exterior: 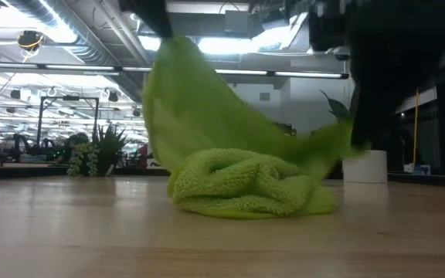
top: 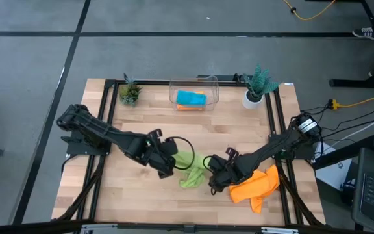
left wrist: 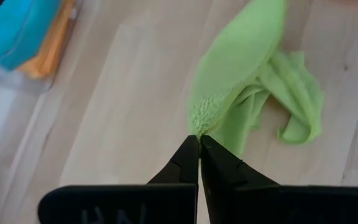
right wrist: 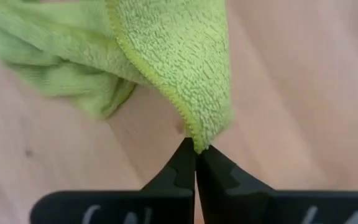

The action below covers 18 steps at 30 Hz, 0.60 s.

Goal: Fold microfiber towels
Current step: Fold the green towel

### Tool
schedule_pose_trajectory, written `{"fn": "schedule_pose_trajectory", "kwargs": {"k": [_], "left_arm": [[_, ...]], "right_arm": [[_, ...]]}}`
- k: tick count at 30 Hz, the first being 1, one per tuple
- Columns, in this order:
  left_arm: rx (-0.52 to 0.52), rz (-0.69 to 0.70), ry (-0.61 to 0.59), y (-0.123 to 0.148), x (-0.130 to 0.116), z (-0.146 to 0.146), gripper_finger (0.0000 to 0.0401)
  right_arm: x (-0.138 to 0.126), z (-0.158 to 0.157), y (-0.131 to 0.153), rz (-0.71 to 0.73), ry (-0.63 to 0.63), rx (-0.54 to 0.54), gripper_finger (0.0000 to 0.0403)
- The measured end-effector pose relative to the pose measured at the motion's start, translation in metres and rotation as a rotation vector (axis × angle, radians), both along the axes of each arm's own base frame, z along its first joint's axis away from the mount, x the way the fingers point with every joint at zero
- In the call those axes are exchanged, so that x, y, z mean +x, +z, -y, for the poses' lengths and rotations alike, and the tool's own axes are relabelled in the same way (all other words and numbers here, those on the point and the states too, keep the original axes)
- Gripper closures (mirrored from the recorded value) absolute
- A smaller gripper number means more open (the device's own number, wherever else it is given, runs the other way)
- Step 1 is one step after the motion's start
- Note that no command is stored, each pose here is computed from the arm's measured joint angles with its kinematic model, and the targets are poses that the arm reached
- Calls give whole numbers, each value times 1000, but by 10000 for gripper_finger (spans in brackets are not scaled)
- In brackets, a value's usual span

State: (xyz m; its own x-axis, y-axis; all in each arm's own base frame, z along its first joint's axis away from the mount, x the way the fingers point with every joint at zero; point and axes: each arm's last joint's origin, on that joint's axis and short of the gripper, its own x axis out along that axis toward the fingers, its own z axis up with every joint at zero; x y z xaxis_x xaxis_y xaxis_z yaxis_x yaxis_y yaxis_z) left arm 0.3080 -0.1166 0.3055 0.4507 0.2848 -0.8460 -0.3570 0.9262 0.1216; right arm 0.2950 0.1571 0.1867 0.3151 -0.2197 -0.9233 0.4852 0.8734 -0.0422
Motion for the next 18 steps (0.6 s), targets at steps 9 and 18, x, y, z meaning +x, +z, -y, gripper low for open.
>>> {"fn": "schedule_pose_trajectory", "kwargs": {"k": [9,18], "left_arm": [[-93,87,61,54,-63,-10,401],[-421,423,32,120,-115,7,401]], "right_arm": [[3,6,133,24,61,-252,401],[-6,10,235,303,99,-154,402]]}}
